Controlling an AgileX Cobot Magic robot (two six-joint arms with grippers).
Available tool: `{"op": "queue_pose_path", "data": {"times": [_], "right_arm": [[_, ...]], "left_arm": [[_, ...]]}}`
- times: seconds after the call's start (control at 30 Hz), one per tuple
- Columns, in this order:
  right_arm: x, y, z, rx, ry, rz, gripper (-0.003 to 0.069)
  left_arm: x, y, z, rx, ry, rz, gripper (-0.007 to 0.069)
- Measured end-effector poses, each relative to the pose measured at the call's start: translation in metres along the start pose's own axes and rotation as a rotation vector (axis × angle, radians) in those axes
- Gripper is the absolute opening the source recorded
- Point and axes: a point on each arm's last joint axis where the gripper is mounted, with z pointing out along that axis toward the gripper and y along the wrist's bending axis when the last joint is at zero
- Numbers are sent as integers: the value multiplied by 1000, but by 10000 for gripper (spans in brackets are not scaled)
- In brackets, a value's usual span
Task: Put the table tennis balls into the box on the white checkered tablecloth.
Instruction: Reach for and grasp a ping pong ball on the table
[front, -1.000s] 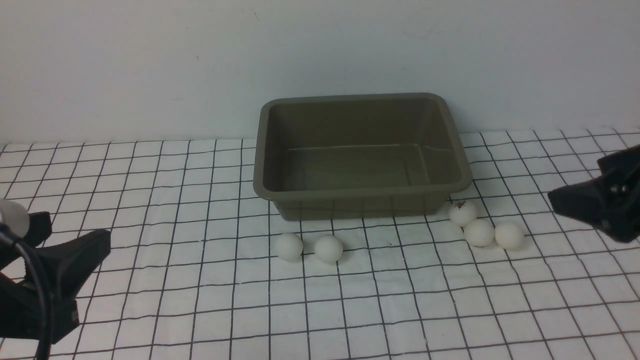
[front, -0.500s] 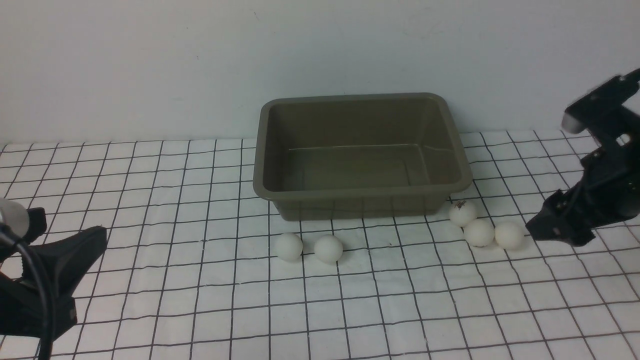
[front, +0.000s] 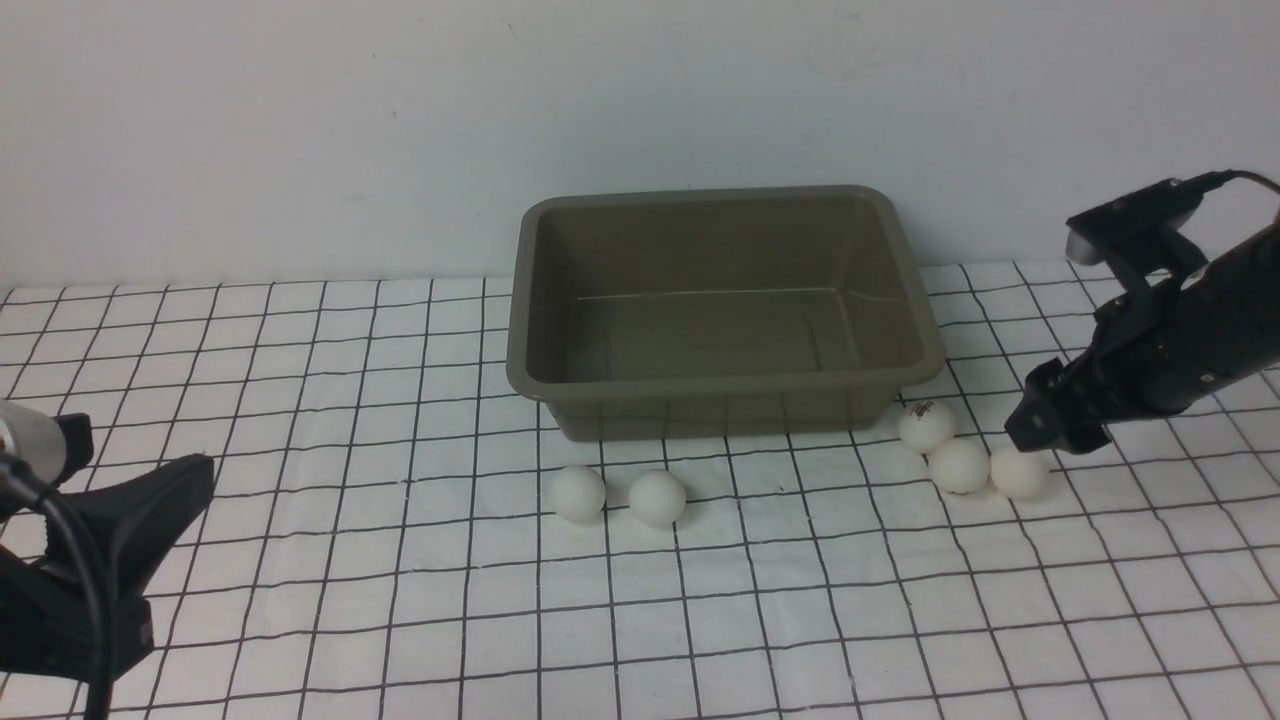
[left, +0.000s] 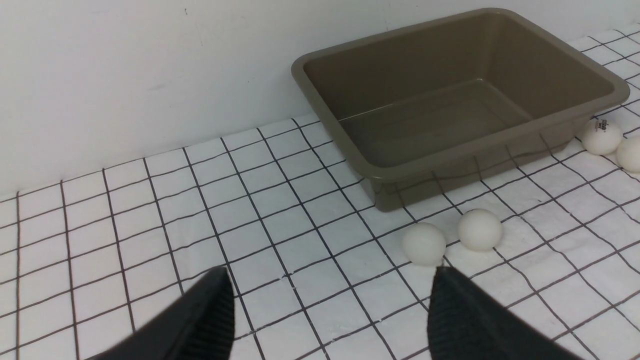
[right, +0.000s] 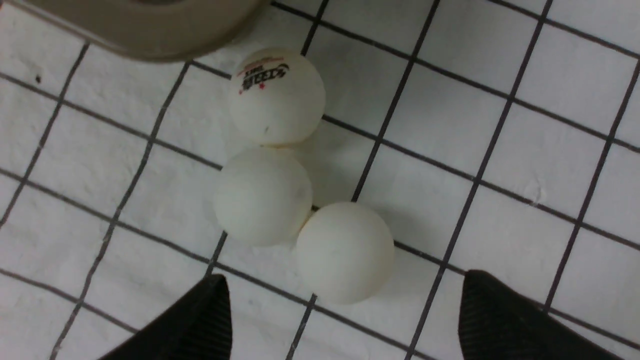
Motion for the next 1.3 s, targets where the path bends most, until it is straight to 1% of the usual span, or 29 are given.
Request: {"op": "queue_pose_path", "data": {"times": [0.33, 1.1, 1.17, 1.23, 1.3], "right_arm": [[0, -7, 34, -16, 53, 21, 528], [9, -11, 66, -25, 96, 40, 522], [9, -11, 67, -27, 95, 46, 507], [9, -11, 67, -26, 88, 50, 472], [8, -11, 67, -22, 83, 50, 384]], "left_arm": [[2, -2, 0, 19, 20, 2, 468], [2, -2, 0, 19, 20, 5, 468], [2, -2, 0, 19, 20, 5, 468], [2, -2, 0, 19, 20, 5, 468], [2, -2, 0, 19, 20, 5, 468]]}}
